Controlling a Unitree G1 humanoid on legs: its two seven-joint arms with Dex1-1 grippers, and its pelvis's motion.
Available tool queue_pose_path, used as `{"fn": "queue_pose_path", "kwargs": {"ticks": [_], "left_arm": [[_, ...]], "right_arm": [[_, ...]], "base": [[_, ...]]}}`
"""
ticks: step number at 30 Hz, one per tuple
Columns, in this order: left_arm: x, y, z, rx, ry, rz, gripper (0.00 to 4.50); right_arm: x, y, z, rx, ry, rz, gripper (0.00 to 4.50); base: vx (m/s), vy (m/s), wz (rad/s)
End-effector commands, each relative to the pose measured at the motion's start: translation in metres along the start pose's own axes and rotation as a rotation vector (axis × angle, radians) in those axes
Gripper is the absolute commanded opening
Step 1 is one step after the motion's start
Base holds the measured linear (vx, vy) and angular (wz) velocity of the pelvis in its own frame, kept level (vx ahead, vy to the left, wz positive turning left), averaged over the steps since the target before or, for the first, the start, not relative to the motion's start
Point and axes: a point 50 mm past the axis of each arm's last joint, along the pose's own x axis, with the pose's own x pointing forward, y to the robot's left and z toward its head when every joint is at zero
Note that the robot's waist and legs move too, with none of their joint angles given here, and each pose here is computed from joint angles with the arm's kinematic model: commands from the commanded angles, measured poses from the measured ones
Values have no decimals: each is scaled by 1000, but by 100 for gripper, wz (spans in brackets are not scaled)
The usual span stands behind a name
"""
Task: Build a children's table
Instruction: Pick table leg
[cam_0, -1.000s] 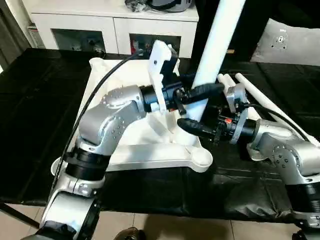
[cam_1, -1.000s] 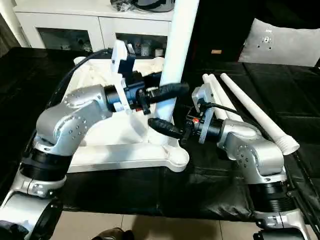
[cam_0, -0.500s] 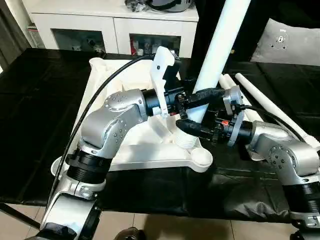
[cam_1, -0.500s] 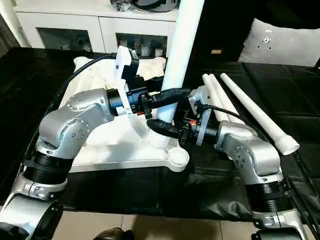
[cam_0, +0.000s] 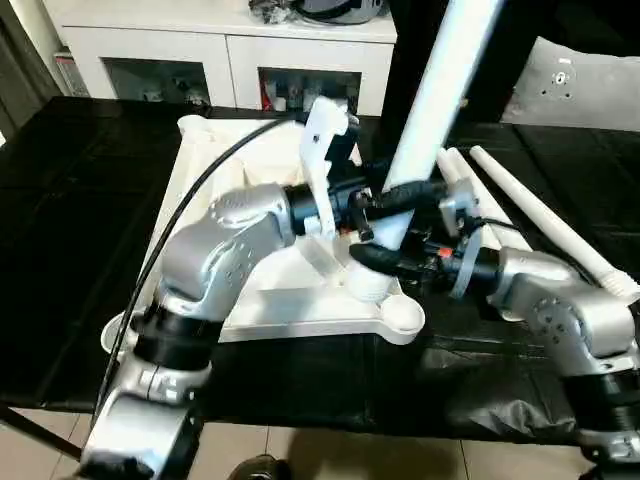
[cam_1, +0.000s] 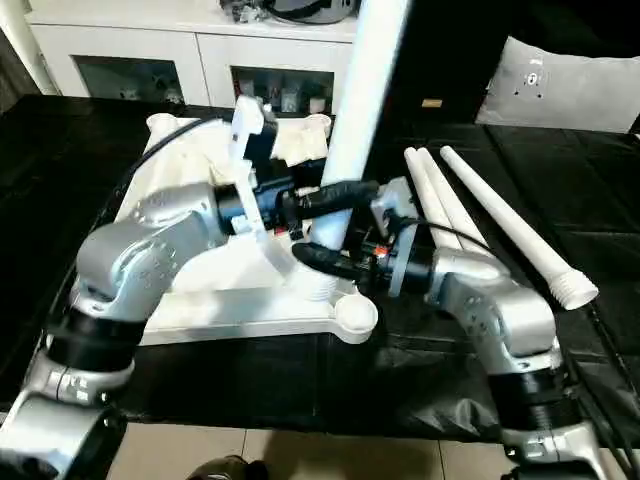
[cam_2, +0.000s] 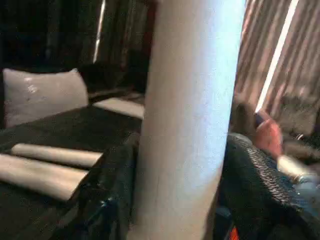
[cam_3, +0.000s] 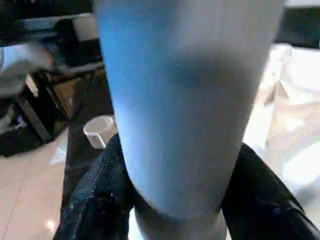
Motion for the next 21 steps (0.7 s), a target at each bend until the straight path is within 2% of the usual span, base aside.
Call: {"fn": "queue_pose_path", "kwargs": {"ticks": [1,3,4,7,12,16,19,21], "left_arm": [[13,-23,14,22,-64,-137,300],[16,-27,16,-9,-96,-153,309],[18,-29,16,-21,-107,-161,330],[22,-35,17,-66,-139,-175,352],[22,-36,17,-109,-186,-160,400],[19,-33,21,-110,-217,-133,408],[5,-20,24,-111,-261,-22,408],[-5,-14,22,-110,-252,30,408]], "right_arm": [[-4,-8,-7,21,17,-93,193],[-1,-7,-6,-3,-8,-106,193],[0,-7,-6,-2,-11,-111,193],[7,-5,-9,7,-25,-134,193],[11,-4,-13,18,-33,-149,193],[9,-5,-13,30,-63,-174,193],[3,-8,-11,41,-140,-280,193],[-2,-9,-11,52,-151,-333,191]], "base": [[0,0,0],[0,0,0],[0,0,0],[0,0,0],[0,0,0],[0,0,0],[0,0,0],[0,0,0]]}}
